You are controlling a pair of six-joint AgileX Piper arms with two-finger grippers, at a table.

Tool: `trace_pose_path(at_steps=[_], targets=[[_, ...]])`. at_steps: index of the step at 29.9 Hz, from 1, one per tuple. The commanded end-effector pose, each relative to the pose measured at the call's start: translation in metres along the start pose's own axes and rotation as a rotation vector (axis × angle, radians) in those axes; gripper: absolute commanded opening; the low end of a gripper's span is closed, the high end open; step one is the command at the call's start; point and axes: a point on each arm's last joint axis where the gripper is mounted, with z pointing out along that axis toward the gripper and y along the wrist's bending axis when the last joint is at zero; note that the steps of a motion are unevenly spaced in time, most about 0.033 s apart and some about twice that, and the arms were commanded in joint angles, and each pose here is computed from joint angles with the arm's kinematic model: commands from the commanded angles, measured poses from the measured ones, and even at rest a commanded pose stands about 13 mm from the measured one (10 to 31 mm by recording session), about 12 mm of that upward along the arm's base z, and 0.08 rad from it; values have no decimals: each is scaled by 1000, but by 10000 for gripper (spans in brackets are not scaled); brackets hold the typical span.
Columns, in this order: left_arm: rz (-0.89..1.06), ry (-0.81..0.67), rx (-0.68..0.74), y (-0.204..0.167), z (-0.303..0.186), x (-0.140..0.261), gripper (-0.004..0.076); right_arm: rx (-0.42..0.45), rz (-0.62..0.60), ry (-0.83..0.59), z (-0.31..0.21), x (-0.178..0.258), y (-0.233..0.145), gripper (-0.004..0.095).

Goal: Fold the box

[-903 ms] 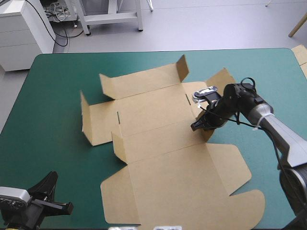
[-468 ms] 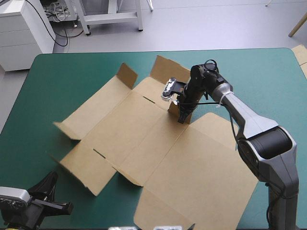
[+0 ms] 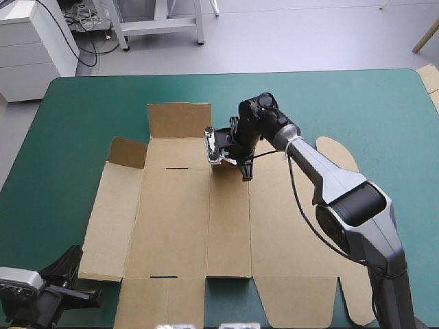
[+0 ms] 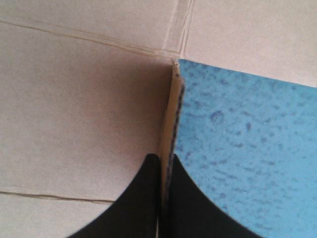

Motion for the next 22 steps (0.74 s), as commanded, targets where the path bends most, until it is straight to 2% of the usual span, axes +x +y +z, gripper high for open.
trace_pose_path(at_steps=[1,4,8,10,13,18,20,22], targets=[[-8,-116,6,-2,-7,-13,-8,128,-72,-37,-34,-7,-9,-21],[-8,-116,6,-2,-7,-13,-8,183,-45,-56,-35,-9,-14,-20],[-8,-116,6,-2,-7,-13,-8,208,-22,-88,-35,-11,-16,-15],[-8,-116,6,-2,-7,-13,-8,217,17,-97,-33,-11,-18,31],[-8,-116,6,-2,-7,-13,-8,214,79,-106,-28,-11,-18,204],[-8,-116,6,-2,-7,-13,-8,239,234,-111,-27,-10,-22,685],[-8,-116,6,-2,-7,-13,-8,245,274,-111,-27,-9,-22,812],[-15,-116,6,-2,-7,-13,-8,247,339,-124,-33,-11,-24,869]])
